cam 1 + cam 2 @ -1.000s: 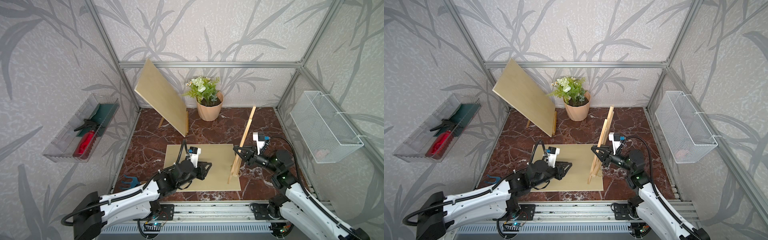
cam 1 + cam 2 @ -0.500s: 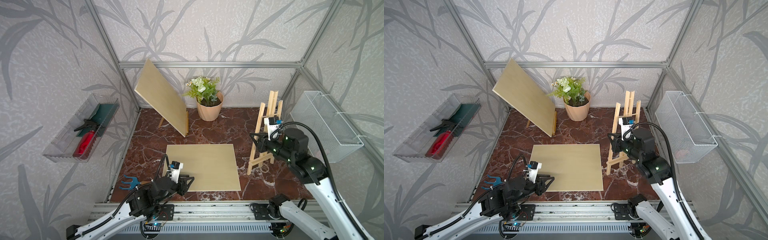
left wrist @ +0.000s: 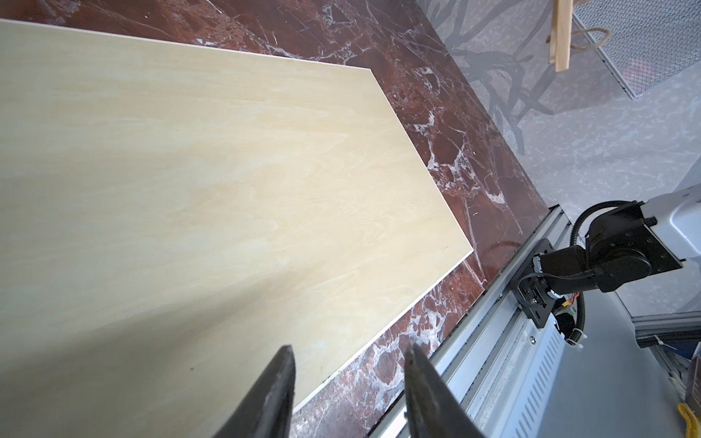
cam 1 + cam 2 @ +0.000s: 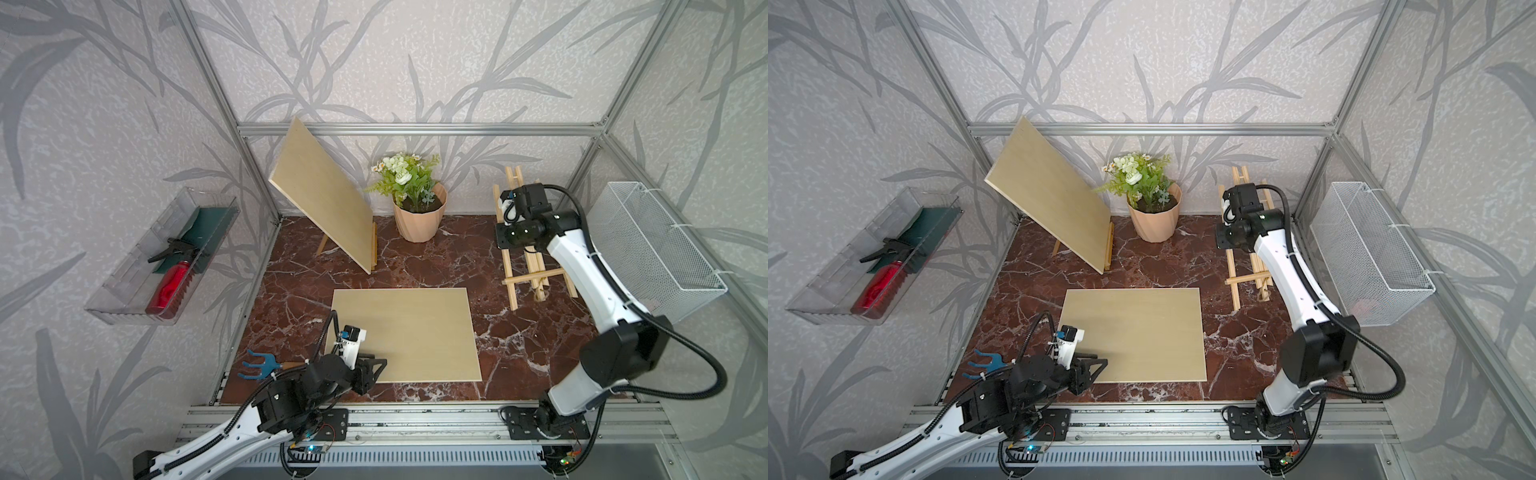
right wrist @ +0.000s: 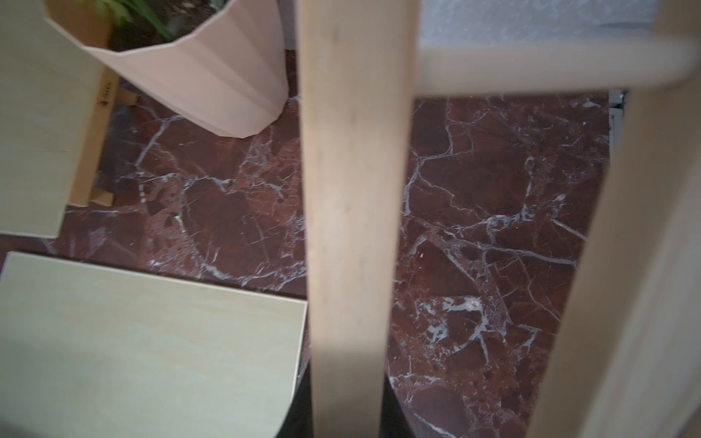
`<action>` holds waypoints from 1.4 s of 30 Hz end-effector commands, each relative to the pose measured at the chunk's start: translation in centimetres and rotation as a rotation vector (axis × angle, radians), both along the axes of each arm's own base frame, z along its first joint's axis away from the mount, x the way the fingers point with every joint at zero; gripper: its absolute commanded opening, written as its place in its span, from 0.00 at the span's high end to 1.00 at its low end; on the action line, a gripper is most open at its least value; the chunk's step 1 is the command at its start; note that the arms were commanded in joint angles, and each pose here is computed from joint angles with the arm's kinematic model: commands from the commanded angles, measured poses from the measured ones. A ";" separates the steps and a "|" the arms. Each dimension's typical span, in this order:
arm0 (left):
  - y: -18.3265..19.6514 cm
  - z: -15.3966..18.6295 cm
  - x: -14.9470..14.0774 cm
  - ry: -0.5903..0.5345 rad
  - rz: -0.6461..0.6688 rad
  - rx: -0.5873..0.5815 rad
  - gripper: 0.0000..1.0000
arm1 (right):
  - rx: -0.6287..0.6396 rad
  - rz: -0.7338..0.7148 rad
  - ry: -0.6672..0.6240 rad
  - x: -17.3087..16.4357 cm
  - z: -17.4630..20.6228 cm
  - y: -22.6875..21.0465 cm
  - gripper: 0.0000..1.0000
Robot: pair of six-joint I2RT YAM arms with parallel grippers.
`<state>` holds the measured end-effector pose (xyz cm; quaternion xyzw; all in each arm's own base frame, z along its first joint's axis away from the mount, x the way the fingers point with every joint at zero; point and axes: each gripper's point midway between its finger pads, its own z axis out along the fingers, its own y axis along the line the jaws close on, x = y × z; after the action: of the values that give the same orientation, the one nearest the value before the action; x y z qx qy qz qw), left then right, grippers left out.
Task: Disassemble the easel
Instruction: Place the easel at the corner of the board.
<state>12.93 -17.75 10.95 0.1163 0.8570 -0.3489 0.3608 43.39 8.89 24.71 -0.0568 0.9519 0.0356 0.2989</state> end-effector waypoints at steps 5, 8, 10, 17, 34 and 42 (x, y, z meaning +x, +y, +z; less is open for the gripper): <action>1.0 0.3 0.4 -0.028 0.038 0.025 0.53 | -0.192 0.005 0.167 5.8 -6.5 -1.5 1.00; 1.5 0.4 0.6 -0.041 0.059 0.023 0.53 | -0.210 0.012 0.140 7.6 -7.5 -1.0 1.00; 1.7 0.5 0.7 -0.049 0.068 0.020 0.52 | -0.224 0.015 0.150 8.1 -7.3 -0.7 1.00; 1.7 0.3 0.8 -0.049 0.079 0.016 0.52 | -0.254 0.014 0.149 7.2 -6.6 1.5 1.00; 1.5 0.0 1.0 -0.044 0.085 0.015 0.52 | -0.171 -0.180 0.207 8.5 -18.4 1.0 1.00; 1.0 -0.2 0.9 -0.038 0.063 0.018 0.52 | -0.172 -0.205 0.236 10.9 -20.6 -1.7 1.00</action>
<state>13.68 -16.69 10.94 0.0990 0.8573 -0.3289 0.3836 52.50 8.03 3.02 0.0160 0.9854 -0.0613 0.1578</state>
